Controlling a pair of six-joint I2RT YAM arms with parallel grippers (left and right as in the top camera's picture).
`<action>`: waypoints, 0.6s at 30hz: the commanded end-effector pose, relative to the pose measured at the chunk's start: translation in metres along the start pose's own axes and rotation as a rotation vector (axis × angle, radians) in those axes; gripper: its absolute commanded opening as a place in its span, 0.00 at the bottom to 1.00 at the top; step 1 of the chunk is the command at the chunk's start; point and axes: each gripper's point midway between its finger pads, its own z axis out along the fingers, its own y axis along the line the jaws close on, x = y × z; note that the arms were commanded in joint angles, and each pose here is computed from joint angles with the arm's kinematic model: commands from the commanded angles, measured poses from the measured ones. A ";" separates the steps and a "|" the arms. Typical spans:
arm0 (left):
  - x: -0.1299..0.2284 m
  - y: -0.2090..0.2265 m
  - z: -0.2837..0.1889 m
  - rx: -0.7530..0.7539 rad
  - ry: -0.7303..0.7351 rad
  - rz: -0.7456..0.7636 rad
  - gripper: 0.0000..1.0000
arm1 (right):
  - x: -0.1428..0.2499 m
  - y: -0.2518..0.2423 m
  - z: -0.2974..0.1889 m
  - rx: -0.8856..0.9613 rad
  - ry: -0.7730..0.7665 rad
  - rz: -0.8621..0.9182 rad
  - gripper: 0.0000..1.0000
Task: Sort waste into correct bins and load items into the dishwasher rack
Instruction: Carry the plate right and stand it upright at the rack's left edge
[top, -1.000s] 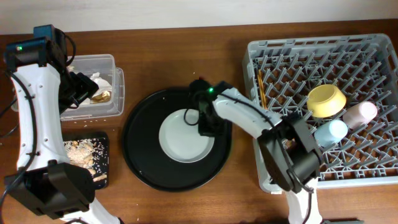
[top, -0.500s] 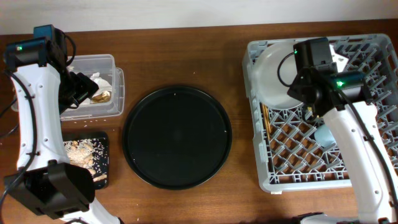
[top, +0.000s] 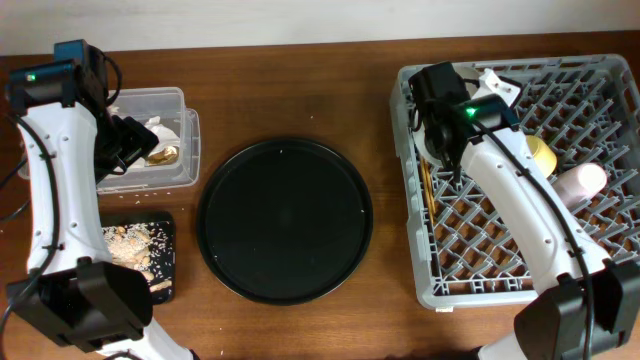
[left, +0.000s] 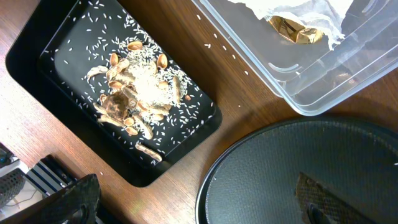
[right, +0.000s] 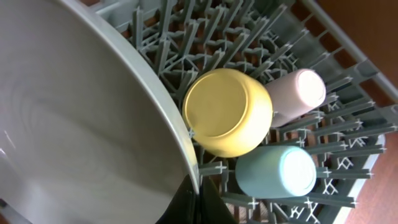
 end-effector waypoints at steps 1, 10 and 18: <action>-0.002 0.003 -0.012 0.025 -0.032 -0.021 0.99 | -0.012 -0.008 -0.001 0.049 -0.065 0.018 0.04; -0.002 0.003 -0.012 0.025 -0.032 -0.021 0.99 | 0.019 0.016 0.018 0.018 0.075 -0.080 0.08; -0.002 0.003 -0.012 0.025 -0.032 -0.021 0.99 | -0.031 0.016 -0.109 -0.531 0.084 -0.055 0.79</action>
